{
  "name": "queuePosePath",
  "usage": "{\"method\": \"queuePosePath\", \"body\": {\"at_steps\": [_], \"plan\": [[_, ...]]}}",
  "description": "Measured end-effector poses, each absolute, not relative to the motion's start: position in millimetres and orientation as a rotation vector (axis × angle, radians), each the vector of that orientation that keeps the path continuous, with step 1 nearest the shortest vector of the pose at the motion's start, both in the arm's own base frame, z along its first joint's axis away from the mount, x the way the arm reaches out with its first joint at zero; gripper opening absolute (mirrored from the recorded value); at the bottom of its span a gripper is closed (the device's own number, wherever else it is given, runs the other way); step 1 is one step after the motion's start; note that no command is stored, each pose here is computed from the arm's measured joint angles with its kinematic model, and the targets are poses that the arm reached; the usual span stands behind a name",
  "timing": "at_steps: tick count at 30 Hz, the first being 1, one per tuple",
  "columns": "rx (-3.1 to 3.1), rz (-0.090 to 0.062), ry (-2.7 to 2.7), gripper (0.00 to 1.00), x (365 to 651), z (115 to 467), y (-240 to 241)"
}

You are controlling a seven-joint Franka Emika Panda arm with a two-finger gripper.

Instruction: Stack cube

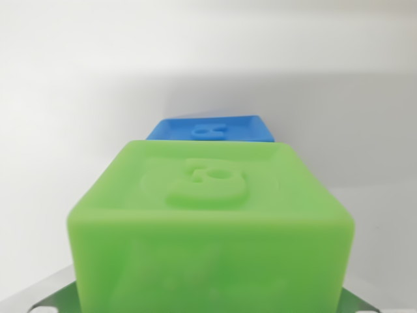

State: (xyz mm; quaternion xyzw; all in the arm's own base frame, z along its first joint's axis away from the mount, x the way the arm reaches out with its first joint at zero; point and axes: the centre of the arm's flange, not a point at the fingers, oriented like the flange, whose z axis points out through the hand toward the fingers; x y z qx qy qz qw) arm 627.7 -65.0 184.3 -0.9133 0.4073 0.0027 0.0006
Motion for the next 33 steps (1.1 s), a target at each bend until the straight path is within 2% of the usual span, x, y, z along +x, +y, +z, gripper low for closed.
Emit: {"method": "queuePosePath", "body": {"at_steps": [15, 16, 33], "plan": [[-2.868, 0.006, 1.279, 0.0, 628.2, 169.7, -65.2], [-2.868, 0.006, 1.279, 1.0, 628.2, 169.7, -65.3], [-2.868, 0.006, 1.279, 1.0, 628.3, 169.7, -65.2]]}}
